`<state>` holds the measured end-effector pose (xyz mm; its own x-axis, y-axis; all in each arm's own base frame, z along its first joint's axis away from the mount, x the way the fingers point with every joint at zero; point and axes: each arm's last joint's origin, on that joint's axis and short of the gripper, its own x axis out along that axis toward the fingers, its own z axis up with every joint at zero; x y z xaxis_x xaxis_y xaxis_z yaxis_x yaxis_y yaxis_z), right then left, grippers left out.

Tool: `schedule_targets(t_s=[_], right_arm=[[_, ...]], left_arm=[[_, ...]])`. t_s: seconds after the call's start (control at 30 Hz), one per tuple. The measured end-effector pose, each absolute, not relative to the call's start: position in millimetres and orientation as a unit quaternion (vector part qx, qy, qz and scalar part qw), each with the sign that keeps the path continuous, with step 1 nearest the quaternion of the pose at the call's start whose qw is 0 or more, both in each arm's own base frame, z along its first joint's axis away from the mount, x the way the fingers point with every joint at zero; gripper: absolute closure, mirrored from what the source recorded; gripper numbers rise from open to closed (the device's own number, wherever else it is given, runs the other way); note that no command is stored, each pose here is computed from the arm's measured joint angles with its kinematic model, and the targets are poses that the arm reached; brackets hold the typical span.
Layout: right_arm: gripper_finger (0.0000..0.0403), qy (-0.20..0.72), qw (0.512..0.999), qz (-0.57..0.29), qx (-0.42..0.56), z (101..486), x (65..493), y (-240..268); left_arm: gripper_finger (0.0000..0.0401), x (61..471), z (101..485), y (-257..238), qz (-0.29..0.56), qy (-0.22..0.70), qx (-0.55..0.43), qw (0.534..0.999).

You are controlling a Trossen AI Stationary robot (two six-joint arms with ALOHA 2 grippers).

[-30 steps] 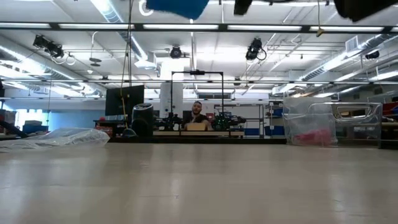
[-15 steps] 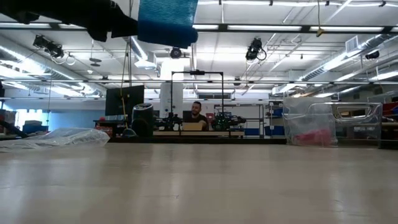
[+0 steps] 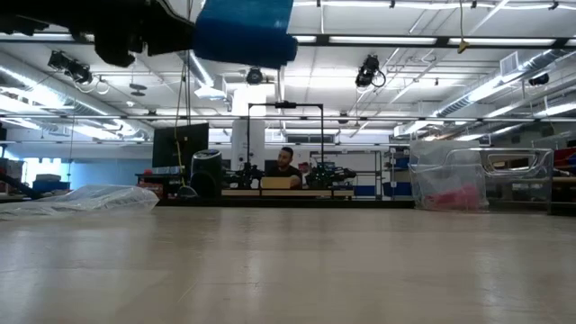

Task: Roll bandage
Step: Roll the blue bandage

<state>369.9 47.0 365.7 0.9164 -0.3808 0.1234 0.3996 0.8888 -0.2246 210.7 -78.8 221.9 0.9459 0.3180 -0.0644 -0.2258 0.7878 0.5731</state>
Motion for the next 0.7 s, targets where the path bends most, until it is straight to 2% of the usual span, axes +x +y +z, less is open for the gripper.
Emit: schedule_targets(t_s=[0.23,0.37,0.5,0.7], right_arm=[[0.0397,0.022,0.972,-0.224,-0.071,348,377,20],[0.0377,0.053,0.977,-0.202,-0.052,340,377,13],[0.0328,0.069,0.983,-0.167,-0.024,336,378,11],[0.0232,0.072,0.983,-0.170,0.016,334,378,8]], left_arm=[[0.0396,207,232,-91,0.137,0.043,0.293,0.945],[0.0396,207,238,-96,0.129,0.037,0.291,0.947],[0.0396,208,242,-99,0.124,0.033,0.289,0.949],[0.0396,206,242,-103,0.116,0.032,0.288,0.950]])
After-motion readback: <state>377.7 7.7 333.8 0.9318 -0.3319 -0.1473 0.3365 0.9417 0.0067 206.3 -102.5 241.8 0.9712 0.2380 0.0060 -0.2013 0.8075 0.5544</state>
